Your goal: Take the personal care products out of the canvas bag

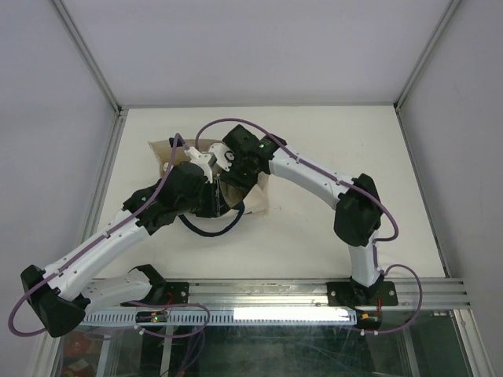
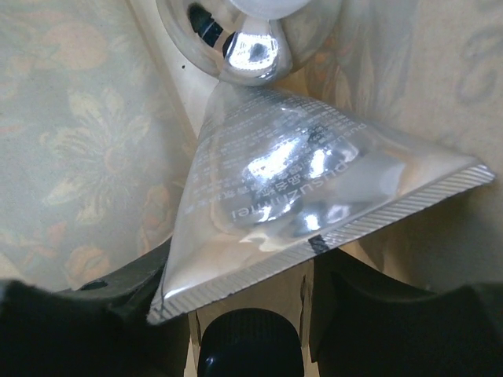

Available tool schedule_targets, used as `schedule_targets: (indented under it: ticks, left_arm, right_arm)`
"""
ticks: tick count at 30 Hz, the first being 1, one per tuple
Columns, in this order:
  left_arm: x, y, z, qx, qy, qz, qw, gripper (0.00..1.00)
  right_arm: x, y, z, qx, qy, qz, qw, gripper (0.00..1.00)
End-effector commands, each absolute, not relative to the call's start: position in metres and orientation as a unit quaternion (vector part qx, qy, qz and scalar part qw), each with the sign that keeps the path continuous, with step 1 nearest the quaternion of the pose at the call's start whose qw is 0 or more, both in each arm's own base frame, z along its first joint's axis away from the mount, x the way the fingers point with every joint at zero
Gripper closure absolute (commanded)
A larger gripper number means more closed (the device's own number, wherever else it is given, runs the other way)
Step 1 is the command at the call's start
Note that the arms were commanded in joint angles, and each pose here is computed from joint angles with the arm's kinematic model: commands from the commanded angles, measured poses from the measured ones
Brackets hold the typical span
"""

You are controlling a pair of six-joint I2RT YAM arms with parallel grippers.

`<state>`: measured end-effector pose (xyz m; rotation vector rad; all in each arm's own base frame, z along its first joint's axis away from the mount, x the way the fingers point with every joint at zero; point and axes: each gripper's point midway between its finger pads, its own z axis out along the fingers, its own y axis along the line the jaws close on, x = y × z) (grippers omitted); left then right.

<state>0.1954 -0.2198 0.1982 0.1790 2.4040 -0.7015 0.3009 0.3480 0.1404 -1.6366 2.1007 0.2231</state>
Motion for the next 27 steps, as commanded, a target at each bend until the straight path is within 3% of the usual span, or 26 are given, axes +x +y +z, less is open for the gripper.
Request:
schedule_targets:
  ticks: [1,9,22,27]
  left_arm:
    - [0.198,-0.22,0.22,0.059,0.894,-0.283,0.344,0.72]
    - [0.194,-0.213,0.219,0.034,0.892,-0.287,0.347,0.71]
    - [0.193,-0.21,0.228,0.012,0.886,-0.298,0.355,0.7]
    - [0.193,-0.211,0.23,0.007,0.885,-0.3,0.355,0.7]
  right_arm:
    - [0.305,0.364,0.221,-0.569,0.745,0.101,0.333,1.0]
    - [0.296,0.368,0.277,-0.486,0.775,0.149,0.377,1.0]
    - [0.282,0.353,0.315,-0.389,0.826,0.178,0.367,1.0]
    - [0.285,0.349,0.332,-0.296,0.856,0.217,0.363,1.0]
